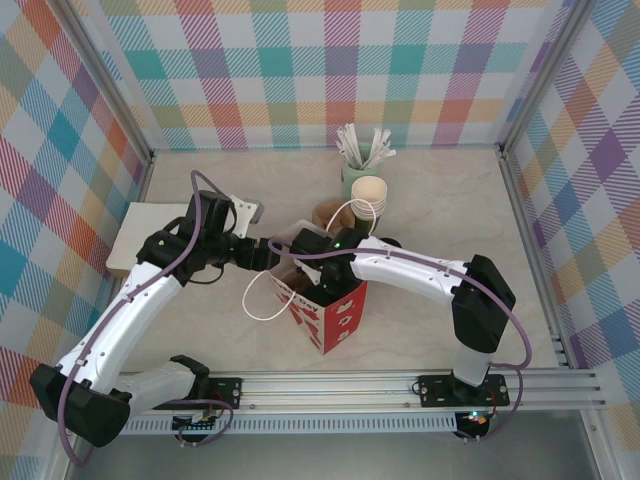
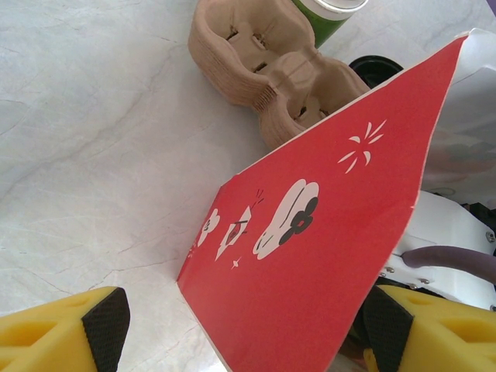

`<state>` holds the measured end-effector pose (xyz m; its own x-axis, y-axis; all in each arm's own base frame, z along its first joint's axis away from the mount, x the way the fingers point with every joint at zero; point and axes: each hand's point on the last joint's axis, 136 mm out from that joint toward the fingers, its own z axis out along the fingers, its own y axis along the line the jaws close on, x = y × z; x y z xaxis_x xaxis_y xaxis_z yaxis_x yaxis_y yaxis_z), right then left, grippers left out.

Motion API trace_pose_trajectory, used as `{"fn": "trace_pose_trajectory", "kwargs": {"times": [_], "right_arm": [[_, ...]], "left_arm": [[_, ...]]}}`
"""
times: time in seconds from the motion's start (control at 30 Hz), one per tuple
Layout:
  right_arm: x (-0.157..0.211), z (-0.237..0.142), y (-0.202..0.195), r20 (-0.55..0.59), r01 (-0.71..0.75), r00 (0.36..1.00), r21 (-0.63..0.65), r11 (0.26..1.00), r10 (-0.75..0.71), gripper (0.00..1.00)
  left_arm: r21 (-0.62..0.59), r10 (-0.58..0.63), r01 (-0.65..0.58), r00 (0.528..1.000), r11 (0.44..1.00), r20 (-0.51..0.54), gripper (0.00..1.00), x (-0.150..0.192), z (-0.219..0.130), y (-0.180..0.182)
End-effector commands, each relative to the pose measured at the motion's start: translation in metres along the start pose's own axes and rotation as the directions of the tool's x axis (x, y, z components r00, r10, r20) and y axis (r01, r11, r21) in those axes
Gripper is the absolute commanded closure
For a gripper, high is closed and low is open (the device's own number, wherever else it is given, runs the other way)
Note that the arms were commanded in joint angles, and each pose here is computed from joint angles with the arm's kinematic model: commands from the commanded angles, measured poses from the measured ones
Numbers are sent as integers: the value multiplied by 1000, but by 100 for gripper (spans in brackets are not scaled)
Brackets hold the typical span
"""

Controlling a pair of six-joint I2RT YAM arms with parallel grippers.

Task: Pack the takeout coffee

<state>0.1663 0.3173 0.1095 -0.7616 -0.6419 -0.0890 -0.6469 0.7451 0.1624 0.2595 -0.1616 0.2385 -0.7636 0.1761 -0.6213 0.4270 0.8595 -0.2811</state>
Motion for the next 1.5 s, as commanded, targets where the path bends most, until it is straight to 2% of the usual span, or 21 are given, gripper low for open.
{"fn": "trace_pose_trajectory", "kwargs": {"times": [0.0, 0.83, 1.07, 1.3, 1.47], "right_arm": [[22, 17, -8, -101, 14, 995, 28, 1000, -11, 16], [22, 19, -7, -92, 22, 996, 22, 1000, -20, 16], [13, 1, 1, -42, 7, 999, -2, 1000, -7, 11], [1, -25, 10, 19, -6, 1000, -37, 999, 7, 0], [-6, -42, 14, 58, -19, 998, -44, 999, 22, 0]], "left_arm": [[-36, -3, 2, 1000, 999, -15, 19, 2, 2, 10], [-59, -22, 20, 999, 998, -26, 19, 4, 6, 15], [-27, -10, 9, 1000, 1000, -10, 19, 1, 3, 9], [12, 23, -23, 1000, 1000, 10, 19, 0, -3, 1], [26, 34, -34, 999, 999, 25, 19, 0, -7, -2]]}}
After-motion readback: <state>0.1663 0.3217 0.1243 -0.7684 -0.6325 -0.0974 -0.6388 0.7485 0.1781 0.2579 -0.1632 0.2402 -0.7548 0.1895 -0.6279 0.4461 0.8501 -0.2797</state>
